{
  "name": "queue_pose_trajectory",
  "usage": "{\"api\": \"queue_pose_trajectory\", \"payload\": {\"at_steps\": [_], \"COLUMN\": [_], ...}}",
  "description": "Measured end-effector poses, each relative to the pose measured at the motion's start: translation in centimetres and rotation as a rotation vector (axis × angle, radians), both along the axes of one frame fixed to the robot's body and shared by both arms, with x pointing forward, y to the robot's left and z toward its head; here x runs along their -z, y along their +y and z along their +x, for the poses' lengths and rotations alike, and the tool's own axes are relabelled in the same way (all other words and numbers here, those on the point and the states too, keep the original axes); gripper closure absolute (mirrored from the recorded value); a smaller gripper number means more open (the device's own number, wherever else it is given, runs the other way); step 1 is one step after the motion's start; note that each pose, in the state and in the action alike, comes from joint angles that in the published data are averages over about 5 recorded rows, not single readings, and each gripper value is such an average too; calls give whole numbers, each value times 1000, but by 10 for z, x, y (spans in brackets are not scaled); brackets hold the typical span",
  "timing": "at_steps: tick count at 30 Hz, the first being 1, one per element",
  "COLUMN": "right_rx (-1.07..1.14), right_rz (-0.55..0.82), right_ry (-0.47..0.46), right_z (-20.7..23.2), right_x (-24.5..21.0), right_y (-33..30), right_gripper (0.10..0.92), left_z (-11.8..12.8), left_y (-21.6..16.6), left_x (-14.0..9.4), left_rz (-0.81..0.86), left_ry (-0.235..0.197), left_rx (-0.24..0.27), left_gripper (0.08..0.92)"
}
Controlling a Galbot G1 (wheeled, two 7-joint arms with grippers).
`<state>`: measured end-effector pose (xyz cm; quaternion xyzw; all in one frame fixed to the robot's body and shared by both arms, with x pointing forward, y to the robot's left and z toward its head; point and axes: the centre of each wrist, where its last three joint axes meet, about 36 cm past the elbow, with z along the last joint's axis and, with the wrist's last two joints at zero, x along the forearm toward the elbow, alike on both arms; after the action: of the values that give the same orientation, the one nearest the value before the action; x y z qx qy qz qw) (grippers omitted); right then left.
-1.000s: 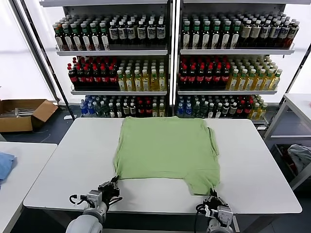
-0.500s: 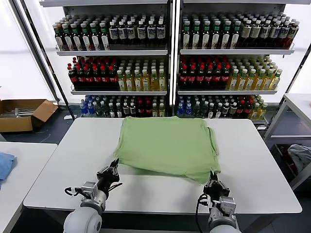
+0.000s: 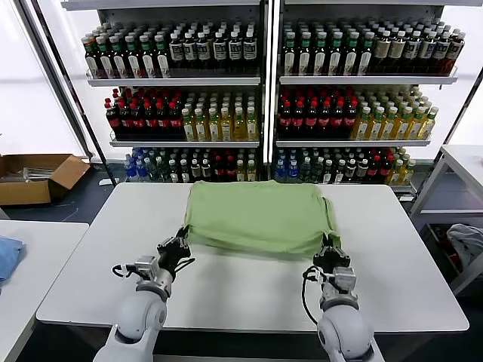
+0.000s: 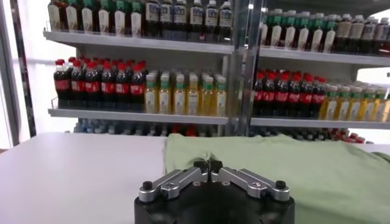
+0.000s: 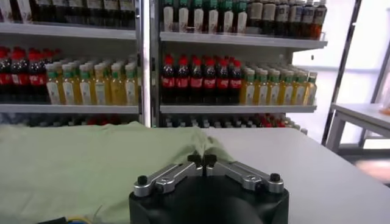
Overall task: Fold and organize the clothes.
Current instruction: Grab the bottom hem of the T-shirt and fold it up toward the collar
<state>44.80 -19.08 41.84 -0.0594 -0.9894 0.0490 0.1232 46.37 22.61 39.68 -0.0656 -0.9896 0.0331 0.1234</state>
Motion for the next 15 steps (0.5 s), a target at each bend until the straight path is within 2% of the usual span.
{"api": "queue_pose_trajectory", "payload": {"at_steps": [8, 12, 15], "right_rx": [-23, -28, -27], "right_rz": [-27, -28, -20], "right_ry": [38, 57, 59], "right_z": [37, 50, 59], "right_x": [5, 7, 6], "right_y": [3, 5, 6], "right_gripper": [905, 825, 739], "left_z": [36, 46, 50], "left_y": [-4, -5, -4], "left_x": [7, 10, 11], "left_rz": [3, 4, 6], "left_ry": [26, 40, 49], "left_rx": [3, 3, -1], "left_gripper": [916, 896, 826]}}
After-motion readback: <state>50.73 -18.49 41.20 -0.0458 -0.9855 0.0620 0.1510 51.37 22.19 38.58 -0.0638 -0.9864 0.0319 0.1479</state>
